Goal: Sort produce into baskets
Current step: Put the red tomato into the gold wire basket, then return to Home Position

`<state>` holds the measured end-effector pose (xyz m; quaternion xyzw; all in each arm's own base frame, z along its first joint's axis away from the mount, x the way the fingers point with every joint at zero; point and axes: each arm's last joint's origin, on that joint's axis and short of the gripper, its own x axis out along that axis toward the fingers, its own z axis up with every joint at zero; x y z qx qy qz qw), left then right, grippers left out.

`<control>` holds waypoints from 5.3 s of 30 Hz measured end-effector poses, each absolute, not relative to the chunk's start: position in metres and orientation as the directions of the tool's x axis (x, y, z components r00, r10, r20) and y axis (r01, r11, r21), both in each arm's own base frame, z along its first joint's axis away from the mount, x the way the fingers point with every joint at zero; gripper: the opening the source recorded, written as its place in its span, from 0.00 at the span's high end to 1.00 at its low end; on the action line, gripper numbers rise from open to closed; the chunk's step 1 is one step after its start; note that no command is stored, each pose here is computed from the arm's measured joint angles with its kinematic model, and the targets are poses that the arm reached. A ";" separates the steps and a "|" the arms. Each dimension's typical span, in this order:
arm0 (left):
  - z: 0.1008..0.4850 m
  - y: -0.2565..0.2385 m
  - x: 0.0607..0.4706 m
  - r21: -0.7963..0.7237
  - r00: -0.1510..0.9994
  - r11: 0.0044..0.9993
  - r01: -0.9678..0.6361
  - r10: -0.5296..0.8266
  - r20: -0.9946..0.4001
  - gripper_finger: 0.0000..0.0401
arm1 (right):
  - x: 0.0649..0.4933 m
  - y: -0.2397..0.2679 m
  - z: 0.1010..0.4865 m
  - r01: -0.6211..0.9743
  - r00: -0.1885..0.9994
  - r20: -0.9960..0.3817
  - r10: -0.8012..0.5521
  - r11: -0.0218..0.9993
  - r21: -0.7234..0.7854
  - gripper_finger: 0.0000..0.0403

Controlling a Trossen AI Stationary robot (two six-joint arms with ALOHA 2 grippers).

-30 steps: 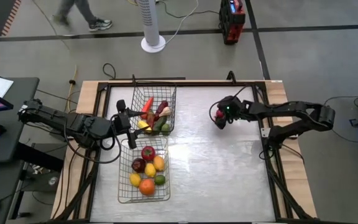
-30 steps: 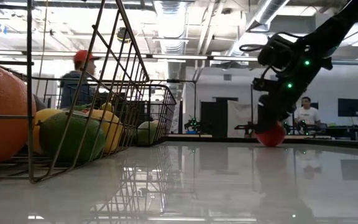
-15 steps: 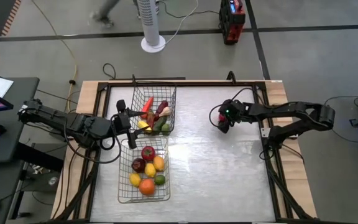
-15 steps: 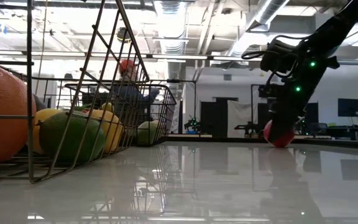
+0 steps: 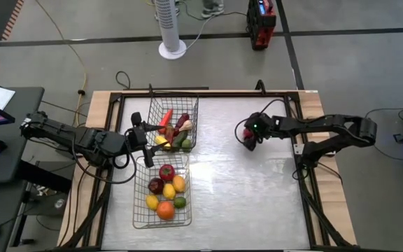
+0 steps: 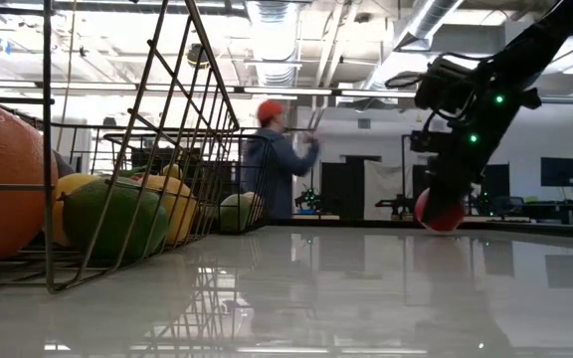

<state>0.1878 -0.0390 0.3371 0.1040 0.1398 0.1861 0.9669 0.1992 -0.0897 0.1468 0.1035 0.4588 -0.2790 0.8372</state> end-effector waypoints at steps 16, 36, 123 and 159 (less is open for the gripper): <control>0.337 -0.039 0.188 0.254 0.889 0.906 -0.338 0.396 -0.229 0.40 | 0.276 -0.007 0.235 0.049 0.896 -0.444 0.014 0.990 0.131 0.13; 0.345 -0.040 0.192 0.232 0.906 0.906 -0.354 0.393 -0.155 0.40 | 0.385 0.094 0.258 -0.349 0.905 -0.241 0.351 0.936 0.051 0.12; 0.220 -0.004 0.080 -0.045 0.900 0.919 -0.392 0.393 0.189 0.50 | 0.095 0.004 0.180 0.228 0.958 0.137 -0.251 0.960 0.164 0.05; 0.193 -0.016 0.085 0.105 0.999 0.994 0.012 -0.007 -0.043 0.50 | 0.096 -0.001 0.172 0.323 0.945 0.068 -0.320 0.945 -0.046 0.05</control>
